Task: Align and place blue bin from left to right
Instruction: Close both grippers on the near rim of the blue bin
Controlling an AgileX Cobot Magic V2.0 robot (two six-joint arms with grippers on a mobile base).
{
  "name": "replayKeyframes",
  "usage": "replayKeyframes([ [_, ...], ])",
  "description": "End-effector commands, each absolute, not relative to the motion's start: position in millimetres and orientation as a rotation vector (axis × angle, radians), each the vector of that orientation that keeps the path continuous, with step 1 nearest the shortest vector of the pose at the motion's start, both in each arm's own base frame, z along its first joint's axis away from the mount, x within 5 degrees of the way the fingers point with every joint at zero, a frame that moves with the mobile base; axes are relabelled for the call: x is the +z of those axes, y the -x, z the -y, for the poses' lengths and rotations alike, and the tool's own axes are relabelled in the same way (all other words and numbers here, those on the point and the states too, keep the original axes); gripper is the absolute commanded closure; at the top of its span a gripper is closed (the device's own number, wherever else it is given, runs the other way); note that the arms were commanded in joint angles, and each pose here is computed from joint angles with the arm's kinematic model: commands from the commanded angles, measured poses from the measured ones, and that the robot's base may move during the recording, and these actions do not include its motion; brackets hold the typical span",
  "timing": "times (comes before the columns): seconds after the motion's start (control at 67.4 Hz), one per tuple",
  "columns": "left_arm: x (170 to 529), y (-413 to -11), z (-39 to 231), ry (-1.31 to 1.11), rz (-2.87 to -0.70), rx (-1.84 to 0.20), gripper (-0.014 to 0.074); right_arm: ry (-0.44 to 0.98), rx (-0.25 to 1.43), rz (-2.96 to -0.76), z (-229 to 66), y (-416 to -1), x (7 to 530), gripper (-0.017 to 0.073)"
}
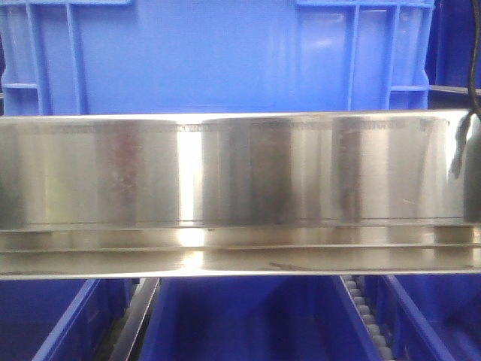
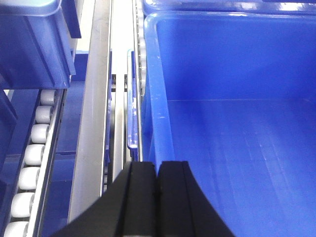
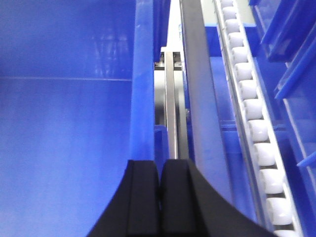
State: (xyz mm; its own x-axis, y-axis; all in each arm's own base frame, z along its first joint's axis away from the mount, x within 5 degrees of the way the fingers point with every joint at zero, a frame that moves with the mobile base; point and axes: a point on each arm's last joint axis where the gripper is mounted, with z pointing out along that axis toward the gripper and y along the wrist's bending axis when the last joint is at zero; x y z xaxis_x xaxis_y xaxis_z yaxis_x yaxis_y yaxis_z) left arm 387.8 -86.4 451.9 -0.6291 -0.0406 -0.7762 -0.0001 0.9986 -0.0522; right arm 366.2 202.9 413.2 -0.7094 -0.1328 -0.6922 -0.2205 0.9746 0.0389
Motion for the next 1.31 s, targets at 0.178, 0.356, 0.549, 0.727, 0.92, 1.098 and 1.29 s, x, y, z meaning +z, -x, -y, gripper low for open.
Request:
replayKeyframes([
  [0.178, 457.0, -384.7, 87.9, 0.029, -2.237, -0.068, 0.0704, 0.242, 0.177, -2.361, -203.6, -365.0, 416.5, 0.0284],
  [0.356, 457.0, -384.6, 88.1, 0.029, -2.237, -0.070, 0.0704, 0.245, 0.187, -2.341, -206.1, -368.5, 414.8, 0.0232],
  [0.549, 457.0, -384.6, 88.1, 0.029, -2.237, -0.070, 0.0704, 0.254, 0.173, -2.370, -212.4, -378.7, 398.1, 0.0244],
  [0.727, 457.0, -384.6, 88.1, 0.029, -2.237, -0.070, 0.0704, 0.262, 0.148, -2.416, -217.0, -386.4, 381.2, 0.0244],
  [0.92, 457.0, -384.6, 88.1, 0.029, -2.237, -0.070, 0.0704, 0.263, 0.144, -2.424, -217.3, -387.0, 379.3, 0.0244],
  [1.098, 457.1, -383.5, 92.7, 0.014, -2.235, -0.067, 0.0683, 0.263, 0.144, -2.424, -217.3, -387.0, 379.3, 0.0244],
  [1.29, 455.1, -382.2, 112.3, 0.007, -2.200, 0.043, 0.0365, 0.263, 0.145, -2.422, -217.4, -387.1, 379.4, 0.0244],
])
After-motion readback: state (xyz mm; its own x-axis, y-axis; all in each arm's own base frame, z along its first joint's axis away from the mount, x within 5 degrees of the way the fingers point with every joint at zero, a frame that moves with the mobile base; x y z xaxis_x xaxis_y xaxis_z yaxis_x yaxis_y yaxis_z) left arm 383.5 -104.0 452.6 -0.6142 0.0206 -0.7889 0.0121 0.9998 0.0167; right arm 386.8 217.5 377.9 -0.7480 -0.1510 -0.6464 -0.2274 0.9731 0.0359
